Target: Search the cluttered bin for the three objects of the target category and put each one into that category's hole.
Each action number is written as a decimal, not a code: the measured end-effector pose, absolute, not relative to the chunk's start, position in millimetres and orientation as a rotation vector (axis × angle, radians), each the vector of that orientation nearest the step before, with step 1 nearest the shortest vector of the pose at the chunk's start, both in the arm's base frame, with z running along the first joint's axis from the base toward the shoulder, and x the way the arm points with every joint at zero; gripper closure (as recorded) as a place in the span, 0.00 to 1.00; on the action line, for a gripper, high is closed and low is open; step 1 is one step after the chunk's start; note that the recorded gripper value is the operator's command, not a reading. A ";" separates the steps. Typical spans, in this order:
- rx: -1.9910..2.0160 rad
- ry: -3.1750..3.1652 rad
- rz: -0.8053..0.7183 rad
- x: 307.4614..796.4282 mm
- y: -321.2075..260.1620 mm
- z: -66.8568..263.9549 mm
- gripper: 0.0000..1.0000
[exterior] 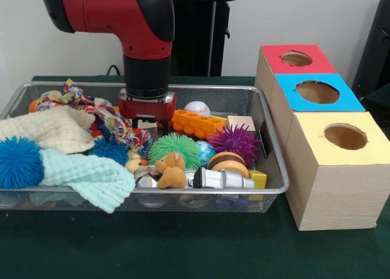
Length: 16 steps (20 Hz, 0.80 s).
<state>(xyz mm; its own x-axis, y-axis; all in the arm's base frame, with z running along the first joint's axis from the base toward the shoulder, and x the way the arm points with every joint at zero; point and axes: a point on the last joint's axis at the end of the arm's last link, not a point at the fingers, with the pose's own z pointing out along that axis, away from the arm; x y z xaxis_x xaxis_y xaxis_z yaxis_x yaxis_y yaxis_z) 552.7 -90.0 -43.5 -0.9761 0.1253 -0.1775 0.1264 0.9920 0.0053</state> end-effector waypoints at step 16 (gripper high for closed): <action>0.185 2.943 -0.051 549.0 -90.4 -44.4 1.00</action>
<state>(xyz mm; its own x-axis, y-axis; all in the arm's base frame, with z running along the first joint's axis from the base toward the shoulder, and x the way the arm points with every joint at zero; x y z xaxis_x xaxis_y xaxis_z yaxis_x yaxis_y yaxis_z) 549.0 -90.4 -44.4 -0.9737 0.1210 -0.1929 0.1277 0.9916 -0.0224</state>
